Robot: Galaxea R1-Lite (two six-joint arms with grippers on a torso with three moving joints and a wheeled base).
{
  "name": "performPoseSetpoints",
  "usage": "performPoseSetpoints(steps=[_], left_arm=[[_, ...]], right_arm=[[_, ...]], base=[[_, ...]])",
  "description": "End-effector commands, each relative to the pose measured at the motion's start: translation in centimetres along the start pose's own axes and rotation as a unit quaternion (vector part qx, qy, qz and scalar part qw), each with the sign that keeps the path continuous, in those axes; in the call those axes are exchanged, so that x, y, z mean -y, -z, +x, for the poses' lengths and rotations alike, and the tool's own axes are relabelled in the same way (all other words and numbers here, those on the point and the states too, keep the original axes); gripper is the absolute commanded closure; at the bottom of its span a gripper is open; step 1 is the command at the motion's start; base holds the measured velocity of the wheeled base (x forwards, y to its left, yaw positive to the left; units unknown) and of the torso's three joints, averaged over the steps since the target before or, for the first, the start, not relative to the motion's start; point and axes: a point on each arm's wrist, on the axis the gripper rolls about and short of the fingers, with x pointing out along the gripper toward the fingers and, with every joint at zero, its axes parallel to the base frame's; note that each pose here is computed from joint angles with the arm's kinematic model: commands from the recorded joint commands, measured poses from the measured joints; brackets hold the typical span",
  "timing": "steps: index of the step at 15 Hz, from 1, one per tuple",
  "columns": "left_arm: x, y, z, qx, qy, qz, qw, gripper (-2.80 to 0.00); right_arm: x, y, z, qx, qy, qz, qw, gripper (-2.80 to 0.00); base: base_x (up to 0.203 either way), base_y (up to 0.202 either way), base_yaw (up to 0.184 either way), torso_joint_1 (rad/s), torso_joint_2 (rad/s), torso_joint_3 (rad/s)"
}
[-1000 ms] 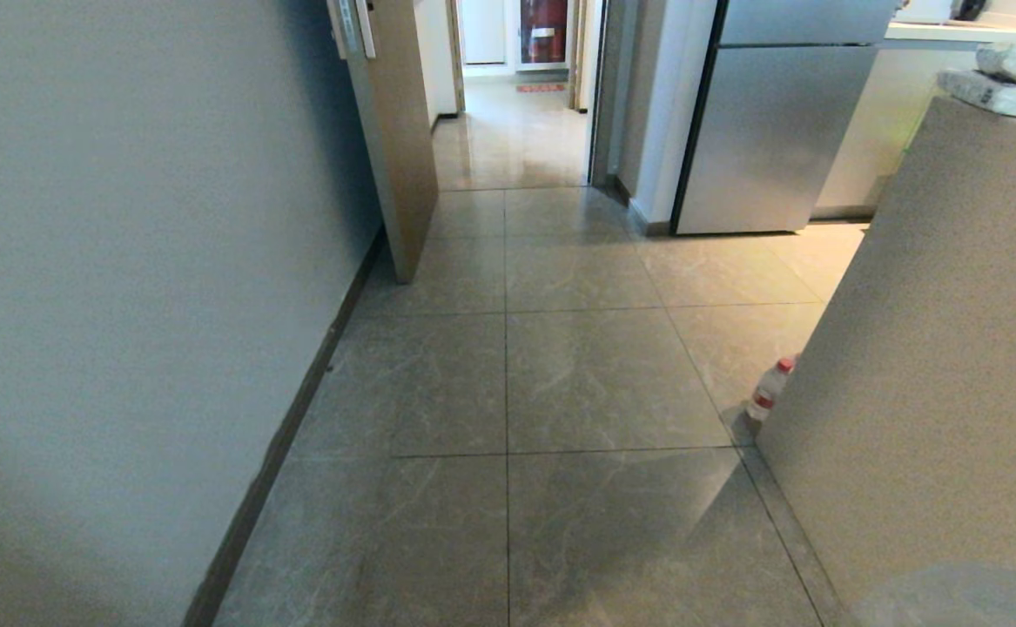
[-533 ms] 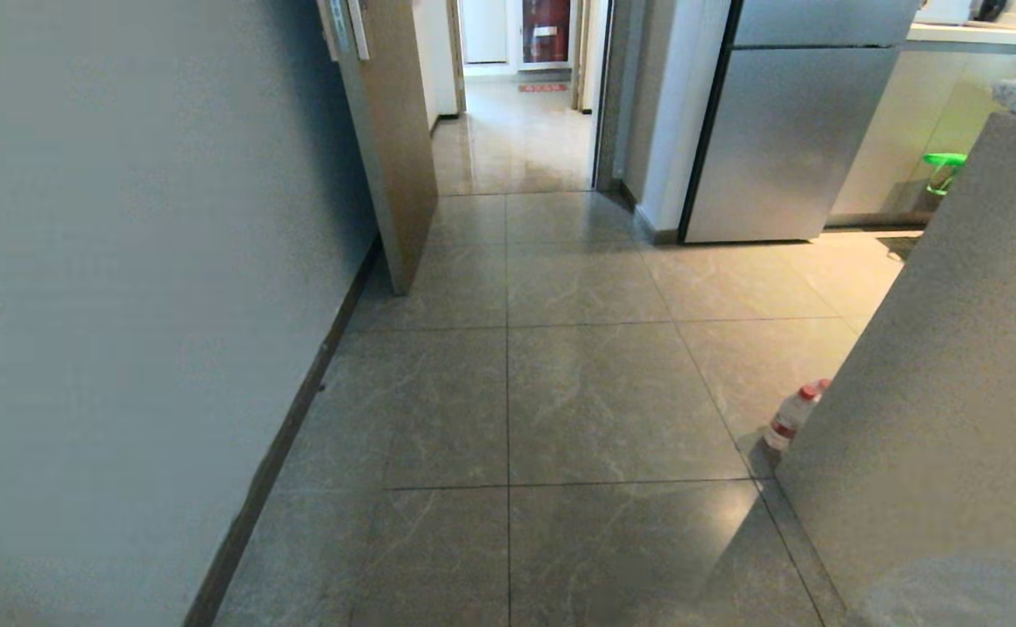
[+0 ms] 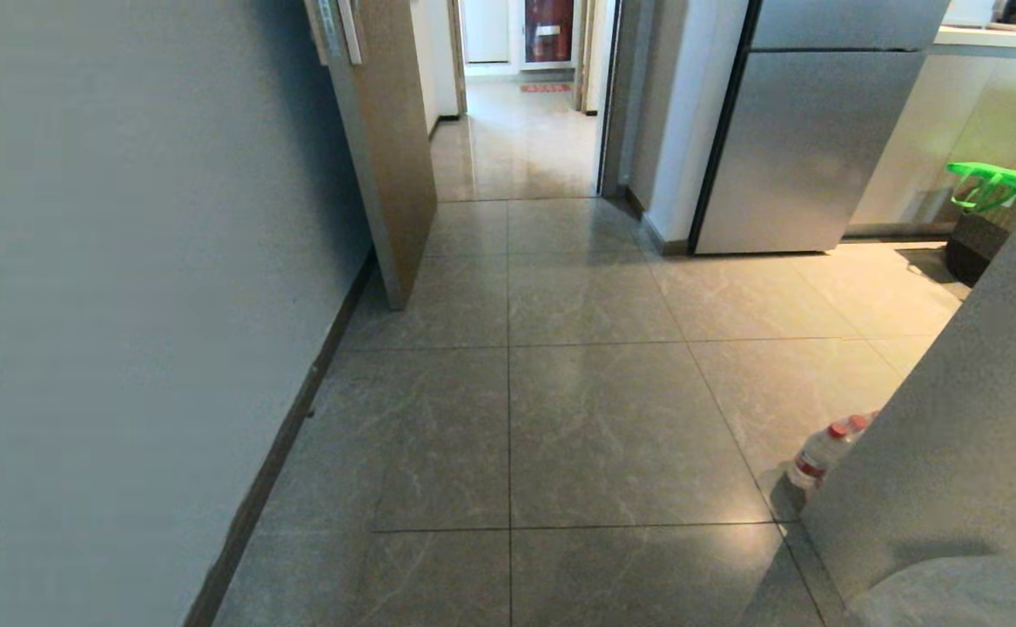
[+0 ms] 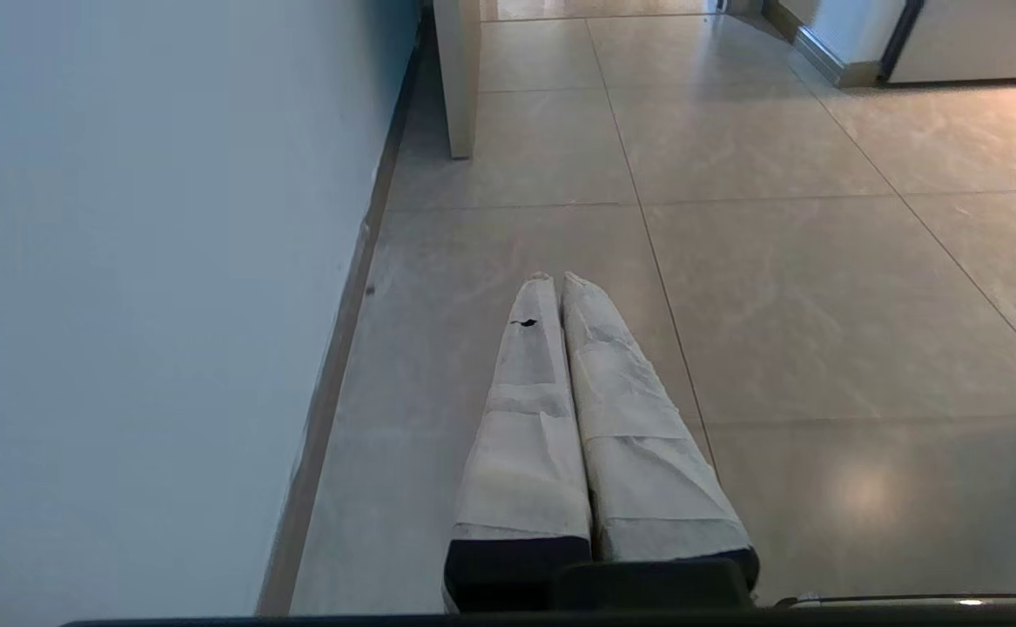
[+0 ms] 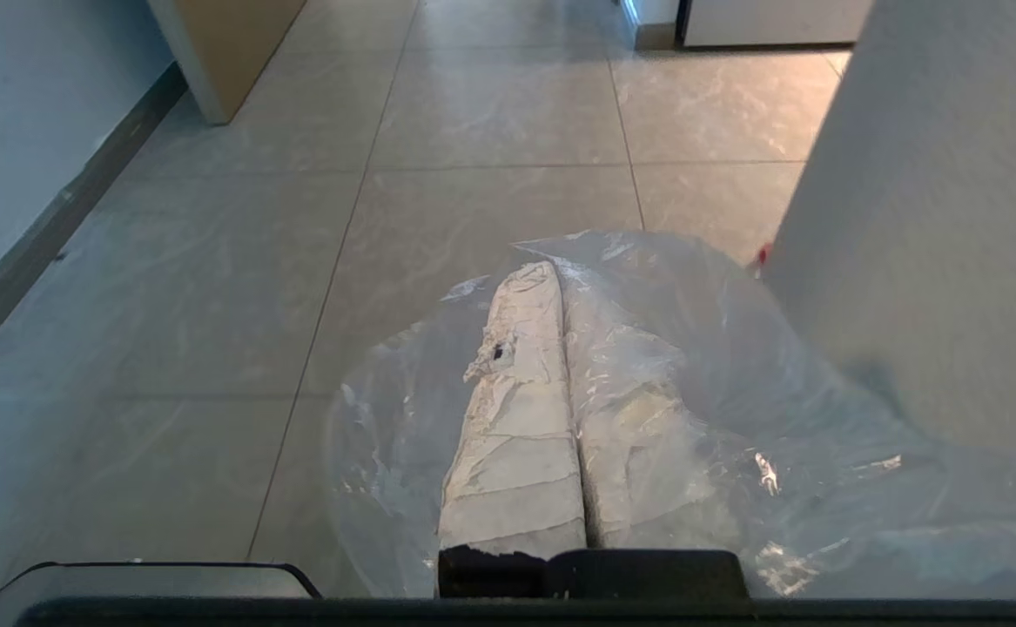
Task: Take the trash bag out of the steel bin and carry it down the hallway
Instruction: Put the trash bag at the door
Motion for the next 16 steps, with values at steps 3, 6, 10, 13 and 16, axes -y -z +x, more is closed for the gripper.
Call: performPoseSetpoints(steps=[3, 6, 10, 13, 16], left_arm=[[0.0, 0.3, 0.07, -0.005, 0.0, 0.0, 1.0, 0.0], [0.0, 0.3, 0.07, -0.005, 0.0, 0.0, 1.0, 0.0], [0.0, 0.3, 0.07, -0.005, 0.0, 0.0, 1.0, 0.0], [0.0, 0.3, 0.07, -0.005, 0.0, 0.0, 1.0, 0.0], [0.0, 0.3, 0.07, -0.005, 0.0, 0.0, 1.0, 0.0]], right_arm=[[0.0, -0.01, 0.01, 0.0, -0.001, 0.0, 1.0, 0.0], [0.0, -0.01, 0.01, 0.0, -0.001, 0.0, 1.0, 0.0], [0.0, -0.01, 0.01, 0.0, -0.001, 0.0, 1.0, 0.0], [0.0, -0.01, 0.01, 0.0, -0.001, 0.0, 1.0, 0.0], [0.0, -0.01, 0.01, 0.0, -0.001, 0.0, 1.0, 0.0]], base=[[0.192, 0.0, 0.0, 0.001, 0.0, 0.001], [0.191, 0.0, 0.002, 0.001, 0.0, 0.0], [0.188, 0.0, 0.001, 0.001, 0.0, 0.002], [0.189, 0.0, 0.0, 0.002, 0.0, 0.003], [0.189, 0.0, 0.001, 0.004, 0.0, 0.003]])
